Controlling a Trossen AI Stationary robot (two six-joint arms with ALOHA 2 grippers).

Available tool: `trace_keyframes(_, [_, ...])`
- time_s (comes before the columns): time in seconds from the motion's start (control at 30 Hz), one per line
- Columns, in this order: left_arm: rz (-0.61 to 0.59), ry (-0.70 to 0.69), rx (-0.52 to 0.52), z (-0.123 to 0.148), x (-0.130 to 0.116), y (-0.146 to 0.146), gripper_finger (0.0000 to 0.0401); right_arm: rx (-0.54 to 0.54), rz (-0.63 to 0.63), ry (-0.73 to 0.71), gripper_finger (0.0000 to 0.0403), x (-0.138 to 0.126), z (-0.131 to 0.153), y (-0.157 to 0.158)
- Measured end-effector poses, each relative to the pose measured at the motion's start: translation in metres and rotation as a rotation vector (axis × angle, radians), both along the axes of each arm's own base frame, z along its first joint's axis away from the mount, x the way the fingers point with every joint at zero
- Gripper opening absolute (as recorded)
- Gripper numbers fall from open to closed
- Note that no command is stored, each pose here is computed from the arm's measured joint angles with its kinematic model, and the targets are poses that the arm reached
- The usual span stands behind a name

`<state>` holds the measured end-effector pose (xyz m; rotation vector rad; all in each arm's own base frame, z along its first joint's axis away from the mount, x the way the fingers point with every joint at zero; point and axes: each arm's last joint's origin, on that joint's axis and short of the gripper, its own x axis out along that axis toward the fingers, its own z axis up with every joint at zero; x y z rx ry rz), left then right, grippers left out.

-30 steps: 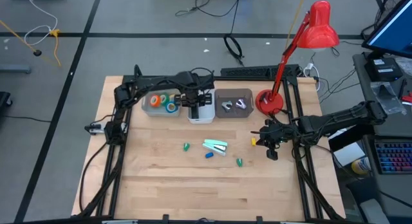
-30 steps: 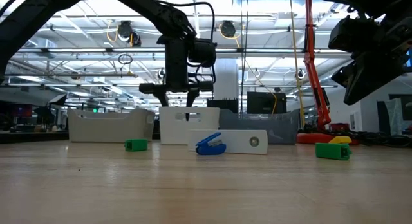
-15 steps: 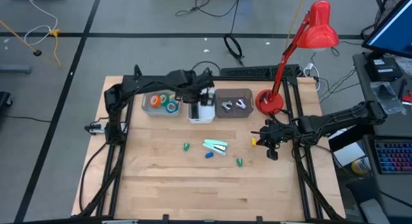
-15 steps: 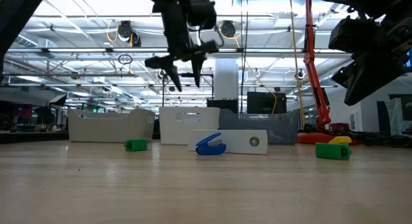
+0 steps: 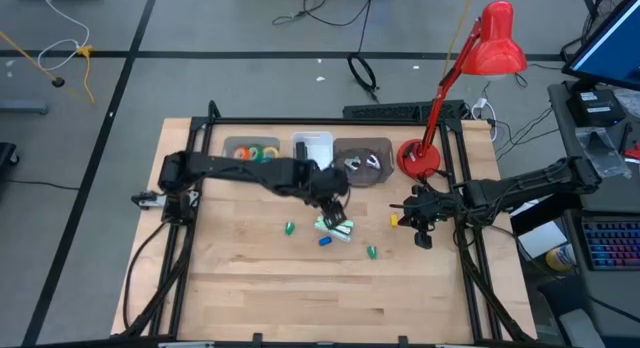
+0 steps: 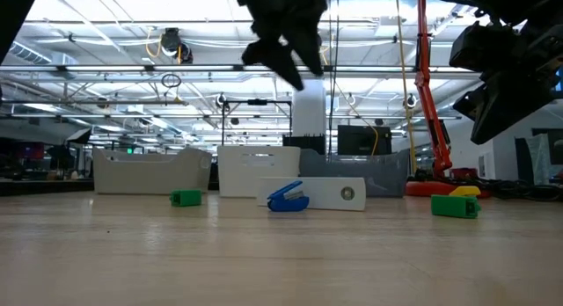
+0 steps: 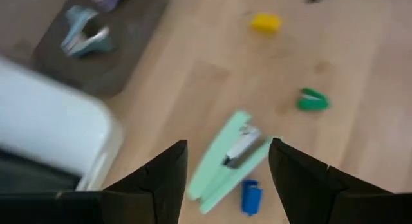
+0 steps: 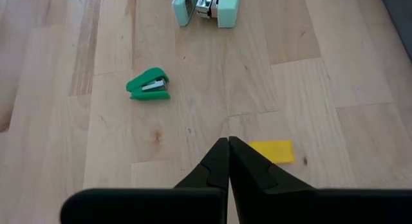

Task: Pick and place Stapler, Stapler remover, tape
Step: Put the green stapler into the white bin

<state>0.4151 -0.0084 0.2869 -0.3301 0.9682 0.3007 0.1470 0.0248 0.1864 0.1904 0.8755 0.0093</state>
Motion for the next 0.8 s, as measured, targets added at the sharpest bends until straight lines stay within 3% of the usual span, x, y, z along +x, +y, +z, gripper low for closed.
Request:
trace_keyframes(0.27, [-0.137, 0.029, 0.113, -0.009, 0.002, -0.029, 0.0218, 0.010, -0.004, -0.012, 0.0002, 0.001, 0.001, 0.000])
trace_keyframes(0.53, [-0.072, 0.175, 0.057, -0.018, -0.009, -0.028, 0.0218, 0.141, 0.032, -0.162, 0.0002, 0.012, 0.013, 0.005])
trace_keyframes(0.8, [-0.117, 0.304, 0.069, -0.033, -0.022, -0.035, 0.0218, 0.175, 0.041, -0.325, 0.0002, 0.026, 0.024, 0.008])
